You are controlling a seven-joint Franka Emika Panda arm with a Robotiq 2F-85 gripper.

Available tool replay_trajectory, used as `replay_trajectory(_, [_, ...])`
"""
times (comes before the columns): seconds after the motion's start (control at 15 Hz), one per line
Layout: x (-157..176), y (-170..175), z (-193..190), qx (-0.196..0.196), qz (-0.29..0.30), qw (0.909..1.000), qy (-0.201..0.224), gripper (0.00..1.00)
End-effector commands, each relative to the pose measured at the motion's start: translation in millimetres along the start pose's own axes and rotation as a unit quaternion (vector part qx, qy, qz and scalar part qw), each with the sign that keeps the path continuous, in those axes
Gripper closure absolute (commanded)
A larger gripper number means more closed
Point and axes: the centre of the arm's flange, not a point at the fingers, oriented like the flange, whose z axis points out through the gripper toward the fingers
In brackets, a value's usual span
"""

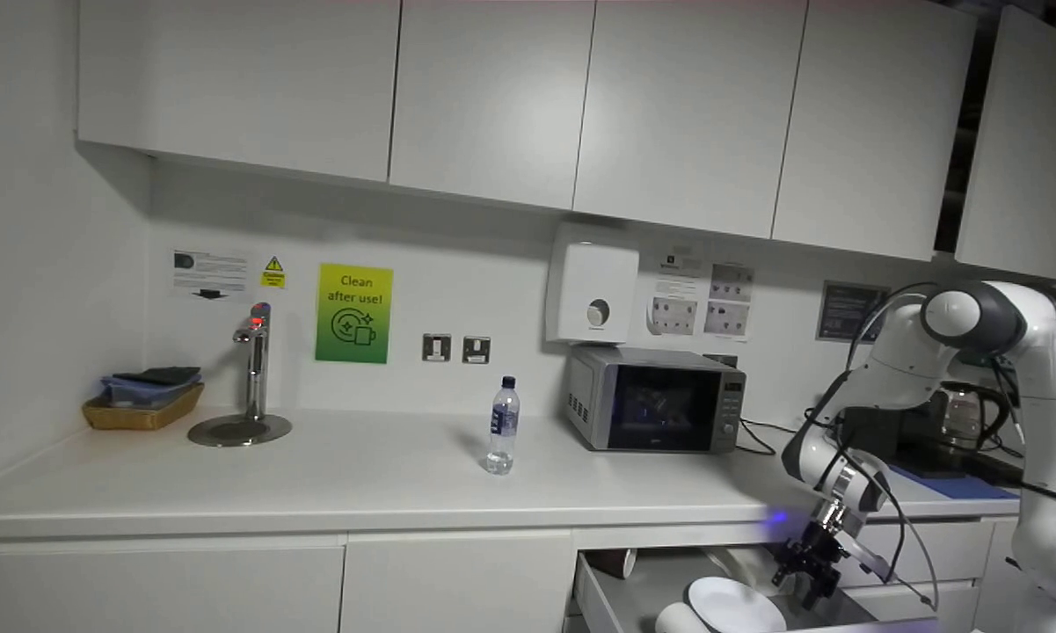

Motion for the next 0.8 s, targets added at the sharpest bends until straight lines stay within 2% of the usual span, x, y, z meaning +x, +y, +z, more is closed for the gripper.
replay_trajectory(0.0, [9, 8, 14, 0.009, -0.014, 0.9998, 0.01, 0.0])
replay_trajectory(0.73, [21, 0, 44, 0.02, -0.035, 0.9992, 0.004, 0.0])
